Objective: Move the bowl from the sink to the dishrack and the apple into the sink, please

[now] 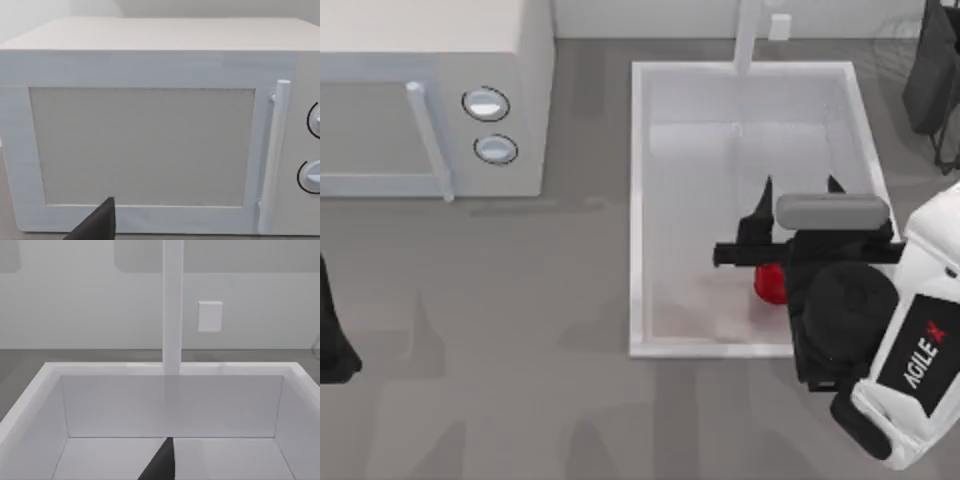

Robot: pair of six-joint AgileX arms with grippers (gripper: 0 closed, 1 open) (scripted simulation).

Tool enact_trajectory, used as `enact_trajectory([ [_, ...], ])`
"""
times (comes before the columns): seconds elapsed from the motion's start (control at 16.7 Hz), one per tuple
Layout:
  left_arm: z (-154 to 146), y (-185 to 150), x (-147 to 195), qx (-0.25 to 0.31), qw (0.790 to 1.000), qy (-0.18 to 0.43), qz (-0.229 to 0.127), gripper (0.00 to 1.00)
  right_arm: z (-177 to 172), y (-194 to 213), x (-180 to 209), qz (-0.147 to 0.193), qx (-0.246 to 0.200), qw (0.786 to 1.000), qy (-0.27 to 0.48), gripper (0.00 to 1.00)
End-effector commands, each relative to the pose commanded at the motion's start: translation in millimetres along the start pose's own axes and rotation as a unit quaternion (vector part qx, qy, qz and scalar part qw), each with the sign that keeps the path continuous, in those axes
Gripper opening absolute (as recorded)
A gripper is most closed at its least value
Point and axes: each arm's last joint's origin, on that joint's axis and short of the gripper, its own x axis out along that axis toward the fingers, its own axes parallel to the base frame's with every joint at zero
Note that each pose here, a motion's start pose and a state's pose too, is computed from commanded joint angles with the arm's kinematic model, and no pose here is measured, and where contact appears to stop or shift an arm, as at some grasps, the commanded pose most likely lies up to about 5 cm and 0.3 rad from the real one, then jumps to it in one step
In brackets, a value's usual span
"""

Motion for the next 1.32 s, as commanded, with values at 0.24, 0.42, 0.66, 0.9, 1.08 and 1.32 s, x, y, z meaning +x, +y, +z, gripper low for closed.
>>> enact_trajectory([
  [0.24, 0.0, 0.0, 0.0, 0.0, 1.0, 0.0, 0.0, 1.0, 0.0, 0.0, 0.0, 0.0, 0.0, 1.0, 0.0, 1.0],
  [0.42, 0.0, 0.0, 0.0, 0.0, 1.0, 0.0, 0.0, 1.0, 0.0, 0.0, 0.0, 0.0, 0.0, 1.0, 0.0, 1.0],
  [0.66, 0.0, 0.0, 0.0, 0.0, 1.0, 0.0, 0.0, 1.0, 0.2, 0.2, 0.1, 0.0, 0.0, 1.0, 0.0, 1.0],
  [0.9, 0.0, 0.0, 0.0, 0.0, 1.0, 0.0, 0.0, 1.0, 12.2, -7.3, 4.0, -0.01, 0.006, 1.0, 0.0, 1.0],
  [1.08, 0.0, 0.0, 0.0, 0.0, 1.0, 0.0, 0.0, 1.0, 41.1, -28.7, 9.6, -0.033, 0.016, 0.999, 0.002, 1.0],
  [1.32, 0.0, 0.0, 0.0, 0.0, 1.0, 0.0, 0.0, 1.0, 97.3, -75.7, 0.5, -0.066, 0.033, 0.997, -0.001, 1.0],
])
